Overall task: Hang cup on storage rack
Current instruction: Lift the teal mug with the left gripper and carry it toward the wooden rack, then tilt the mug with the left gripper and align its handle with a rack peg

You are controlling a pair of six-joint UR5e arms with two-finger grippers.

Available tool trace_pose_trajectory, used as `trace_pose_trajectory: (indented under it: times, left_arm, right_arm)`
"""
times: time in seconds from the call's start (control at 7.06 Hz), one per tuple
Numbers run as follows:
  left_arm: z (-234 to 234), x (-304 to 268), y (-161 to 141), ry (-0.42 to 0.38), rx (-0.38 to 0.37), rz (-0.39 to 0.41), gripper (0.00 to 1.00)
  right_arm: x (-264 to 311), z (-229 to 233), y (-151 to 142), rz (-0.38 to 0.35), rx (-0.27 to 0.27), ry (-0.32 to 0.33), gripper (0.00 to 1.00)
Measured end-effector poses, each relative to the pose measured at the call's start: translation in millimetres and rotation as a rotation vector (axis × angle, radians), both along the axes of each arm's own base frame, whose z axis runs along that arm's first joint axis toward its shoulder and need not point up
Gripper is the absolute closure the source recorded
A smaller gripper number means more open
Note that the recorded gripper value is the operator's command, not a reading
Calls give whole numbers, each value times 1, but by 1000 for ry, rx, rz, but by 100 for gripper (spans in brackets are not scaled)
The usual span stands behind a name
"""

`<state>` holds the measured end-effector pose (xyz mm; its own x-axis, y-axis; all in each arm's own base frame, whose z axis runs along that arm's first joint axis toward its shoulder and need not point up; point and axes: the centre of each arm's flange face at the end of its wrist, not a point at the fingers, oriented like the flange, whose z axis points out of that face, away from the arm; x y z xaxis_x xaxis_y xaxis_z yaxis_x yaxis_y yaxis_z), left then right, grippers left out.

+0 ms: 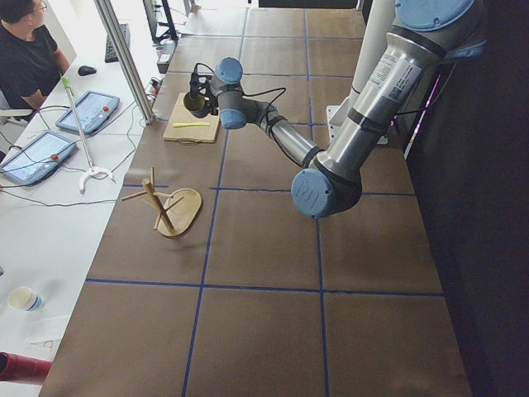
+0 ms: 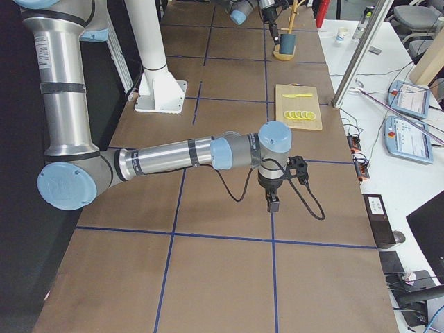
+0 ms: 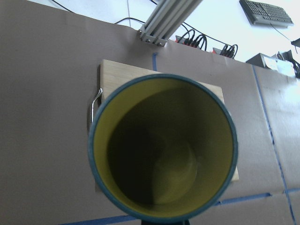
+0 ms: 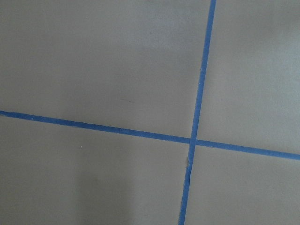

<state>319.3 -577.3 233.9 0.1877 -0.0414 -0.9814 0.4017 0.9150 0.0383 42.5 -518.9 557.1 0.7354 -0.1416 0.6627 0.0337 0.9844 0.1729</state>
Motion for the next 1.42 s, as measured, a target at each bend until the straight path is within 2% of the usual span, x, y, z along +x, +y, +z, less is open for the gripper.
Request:
trace_pose_trajectory:
  times: [0.28, 0.71, 1.13, 1.42]
  left_arm:
    - [21, -20, -21, 148, -139, -77, 100]
    - [92, -54, -23, 492, -291, -122, 100]
    - [160, -93, -2, 806, -354, -180, 100]
    - [188, -102, 2, 975, -380, -194, 100]
  right_arm:
    - [8, -3, 12, 11, 15, 5, 0]
    - [9, -13, 13, 16, 36, 6, 0]
    - [9, -29, 4, 18, 64, 5, 0]
    - [9, -37, -2, 19, 76, 5, 0]
